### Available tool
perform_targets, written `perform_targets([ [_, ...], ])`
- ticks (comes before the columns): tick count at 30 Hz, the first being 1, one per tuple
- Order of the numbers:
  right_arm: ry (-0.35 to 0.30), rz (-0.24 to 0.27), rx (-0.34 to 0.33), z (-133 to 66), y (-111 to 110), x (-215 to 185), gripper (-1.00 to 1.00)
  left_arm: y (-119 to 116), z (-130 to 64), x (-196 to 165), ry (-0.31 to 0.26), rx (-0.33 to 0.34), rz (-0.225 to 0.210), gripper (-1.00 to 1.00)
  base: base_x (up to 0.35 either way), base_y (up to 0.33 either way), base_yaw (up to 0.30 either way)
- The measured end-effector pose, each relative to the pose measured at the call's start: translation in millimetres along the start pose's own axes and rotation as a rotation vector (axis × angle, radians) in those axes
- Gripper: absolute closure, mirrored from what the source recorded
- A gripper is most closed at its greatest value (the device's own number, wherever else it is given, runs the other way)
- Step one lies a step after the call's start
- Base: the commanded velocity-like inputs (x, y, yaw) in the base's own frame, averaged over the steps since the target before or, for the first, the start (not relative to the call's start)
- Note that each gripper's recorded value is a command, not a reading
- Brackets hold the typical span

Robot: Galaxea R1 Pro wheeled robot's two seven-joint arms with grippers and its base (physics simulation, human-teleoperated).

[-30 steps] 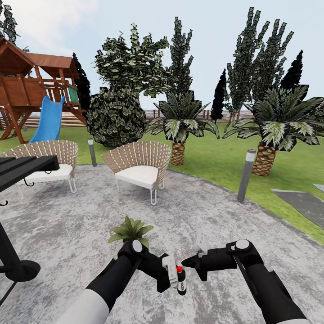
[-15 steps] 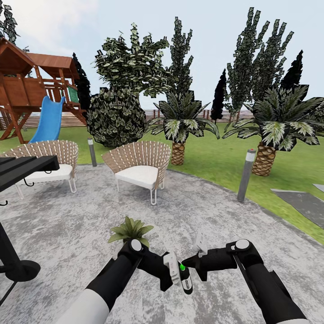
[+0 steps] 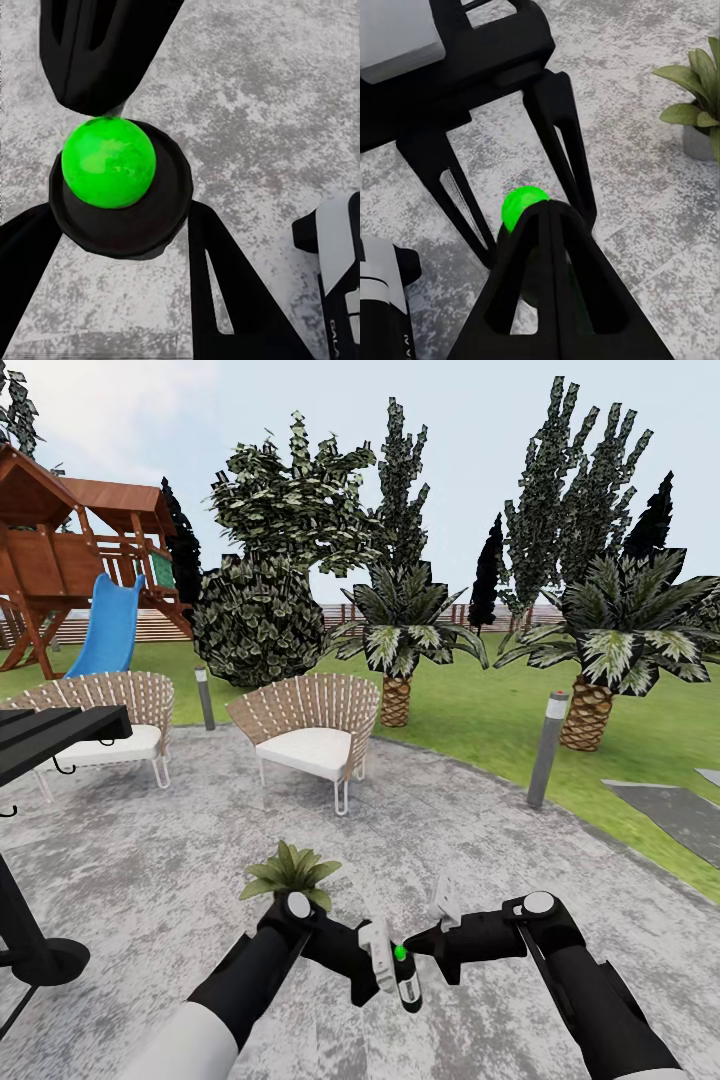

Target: Pick up the pesticide atomizer in the garden and spray insectifuge to fully cover both potted plants in the garden.

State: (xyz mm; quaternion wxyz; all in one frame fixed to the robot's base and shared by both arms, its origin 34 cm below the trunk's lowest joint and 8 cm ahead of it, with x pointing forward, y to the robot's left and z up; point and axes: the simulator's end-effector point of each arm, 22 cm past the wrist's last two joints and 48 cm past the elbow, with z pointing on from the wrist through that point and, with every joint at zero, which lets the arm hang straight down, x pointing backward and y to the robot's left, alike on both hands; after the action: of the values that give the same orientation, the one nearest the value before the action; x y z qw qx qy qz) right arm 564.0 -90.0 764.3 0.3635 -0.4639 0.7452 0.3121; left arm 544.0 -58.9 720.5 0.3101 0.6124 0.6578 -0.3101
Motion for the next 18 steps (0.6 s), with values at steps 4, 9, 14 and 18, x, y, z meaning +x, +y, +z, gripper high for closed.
perform_targets([
  [4,0.0,0.0,0.0,0.0,0,0,1.0,3,-3.8,8,0.012,-0.006,-0.006,1.0,0.0,0.0,0.0],
  [9,0.0,0.002,0.002,-1.3,-1,1,1.0,11,-17.0,31,0.049,-0.027,-0.023,1.0,0.0,0.0,0.0],
  [14,-0.001,0.007,0.007,-3.7,-3,2,1.0,30,-39.8,57,0.066,-0.079,-0.066,1.0,0.0,0.0,0.0],
  [18,-0.002,0.012,0.013,-5.8,-6,3,-1.0,58,-67.2,61,-0.004,-0.169,-0.151,1.0,0.0,0.0,0.0],
])
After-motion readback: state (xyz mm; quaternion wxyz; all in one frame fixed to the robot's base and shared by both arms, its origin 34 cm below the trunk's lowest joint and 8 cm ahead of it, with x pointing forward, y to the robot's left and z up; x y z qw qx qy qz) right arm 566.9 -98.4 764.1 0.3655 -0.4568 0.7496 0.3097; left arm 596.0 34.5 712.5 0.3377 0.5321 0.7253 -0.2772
